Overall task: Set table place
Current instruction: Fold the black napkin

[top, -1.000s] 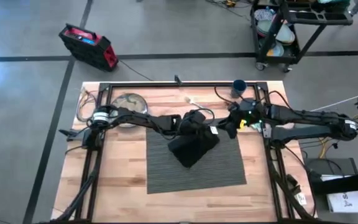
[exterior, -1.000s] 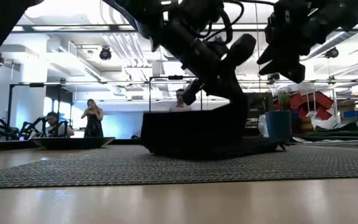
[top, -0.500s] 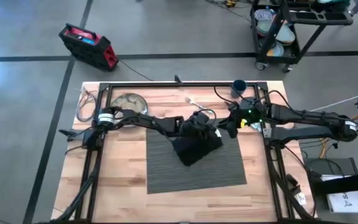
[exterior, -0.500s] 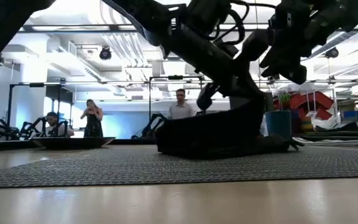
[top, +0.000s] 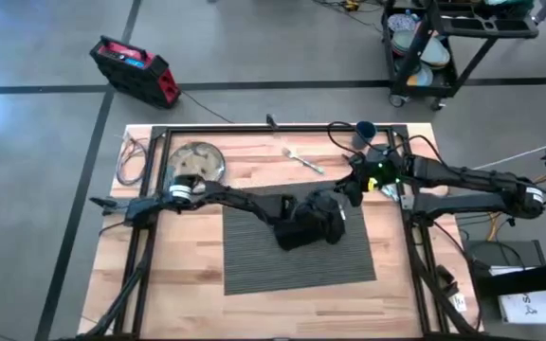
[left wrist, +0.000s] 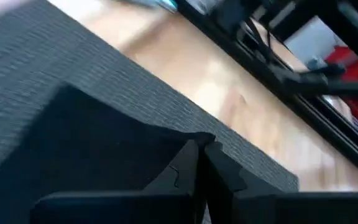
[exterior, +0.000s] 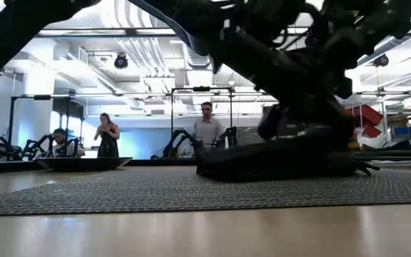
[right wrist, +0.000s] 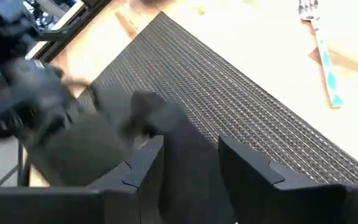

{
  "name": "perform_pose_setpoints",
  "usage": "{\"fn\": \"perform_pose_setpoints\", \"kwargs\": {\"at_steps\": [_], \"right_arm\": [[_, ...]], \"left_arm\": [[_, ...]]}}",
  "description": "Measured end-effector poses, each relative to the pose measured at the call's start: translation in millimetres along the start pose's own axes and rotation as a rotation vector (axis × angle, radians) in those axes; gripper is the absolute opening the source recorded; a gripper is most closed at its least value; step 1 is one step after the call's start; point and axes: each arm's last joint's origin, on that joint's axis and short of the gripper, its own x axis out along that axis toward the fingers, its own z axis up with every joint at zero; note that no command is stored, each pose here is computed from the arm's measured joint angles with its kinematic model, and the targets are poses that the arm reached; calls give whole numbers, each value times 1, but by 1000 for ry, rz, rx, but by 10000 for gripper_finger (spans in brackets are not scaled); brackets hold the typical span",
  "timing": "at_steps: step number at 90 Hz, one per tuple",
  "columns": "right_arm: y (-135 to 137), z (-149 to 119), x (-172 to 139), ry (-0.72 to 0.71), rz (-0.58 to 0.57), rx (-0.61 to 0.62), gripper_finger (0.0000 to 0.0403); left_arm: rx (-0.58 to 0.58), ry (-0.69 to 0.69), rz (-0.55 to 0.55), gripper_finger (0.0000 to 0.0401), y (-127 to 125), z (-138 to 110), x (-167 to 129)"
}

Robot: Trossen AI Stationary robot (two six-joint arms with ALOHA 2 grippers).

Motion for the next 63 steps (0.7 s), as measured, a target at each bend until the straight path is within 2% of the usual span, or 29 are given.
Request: {"fn": "perform_pose_setpoints", "kwargs": {"at_steps": [13, 26, 63], "right_arm": [[0, 1, 0, -8, 3, -13, 132], [2, 3, 0, -35, 18, -21, 125], [6, 10, -3, -71, 37, -31, 112]], "left_arm": [[-3, 23, -18, 0, -7, -10, 8], [-5, -4, -38, 5, -11, -5, 8], [47, -1, -95, 66, -14, -5, 8]]}}
